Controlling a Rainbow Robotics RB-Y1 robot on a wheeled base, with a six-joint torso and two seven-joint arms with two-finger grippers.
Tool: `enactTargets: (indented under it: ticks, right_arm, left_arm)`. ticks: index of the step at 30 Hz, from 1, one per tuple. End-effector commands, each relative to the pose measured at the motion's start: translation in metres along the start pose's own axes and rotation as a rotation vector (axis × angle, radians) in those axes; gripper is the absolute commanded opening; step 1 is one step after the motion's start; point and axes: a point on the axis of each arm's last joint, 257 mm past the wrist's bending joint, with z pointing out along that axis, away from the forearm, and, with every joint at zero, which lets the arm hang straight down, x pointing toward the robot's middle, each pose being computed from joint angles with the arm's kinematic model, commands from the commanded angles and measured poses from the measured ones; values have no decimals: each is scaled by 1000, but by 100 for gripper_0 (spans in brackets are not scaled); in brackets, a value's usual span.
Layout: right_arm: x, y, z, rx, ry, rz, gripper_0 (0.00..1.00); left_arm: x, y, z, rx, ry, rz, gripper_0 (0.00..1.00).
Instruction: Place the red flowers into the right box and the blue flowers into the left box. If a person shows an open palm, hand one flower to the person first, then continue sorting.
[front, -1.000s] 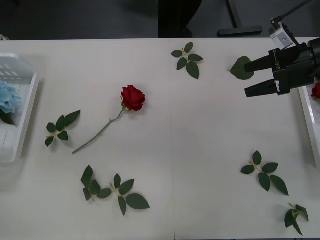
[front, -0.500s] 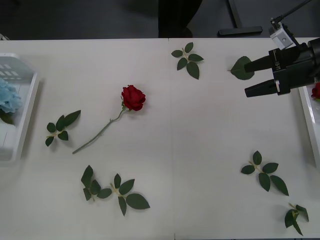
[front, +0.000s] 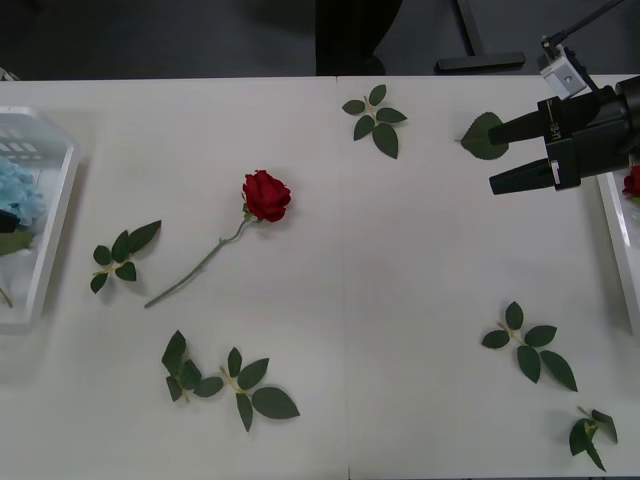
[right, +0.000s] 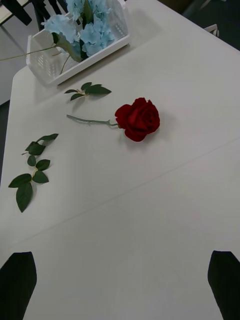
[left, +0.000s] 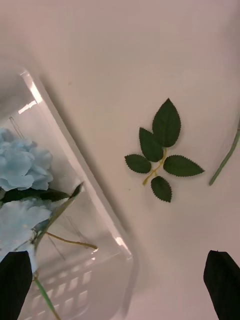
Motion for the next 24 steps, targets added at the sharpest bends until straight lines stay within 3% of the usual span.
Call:
enactTargets:
  ticks: [1,9,24]
  right_arm:
    - [-7,-3,-8,16,-8,-26,100]
    - [-7,-3,-8,16,-8,-26,100]
    - [-7,-3,-8,16,-8,-26,100]
  left_arm:
    - [-62,-50,2,62,-104,72,100]
    - [-121,-113,65,65,-114,166,100]
    - [-141,-177,139,80,-84,305,100]
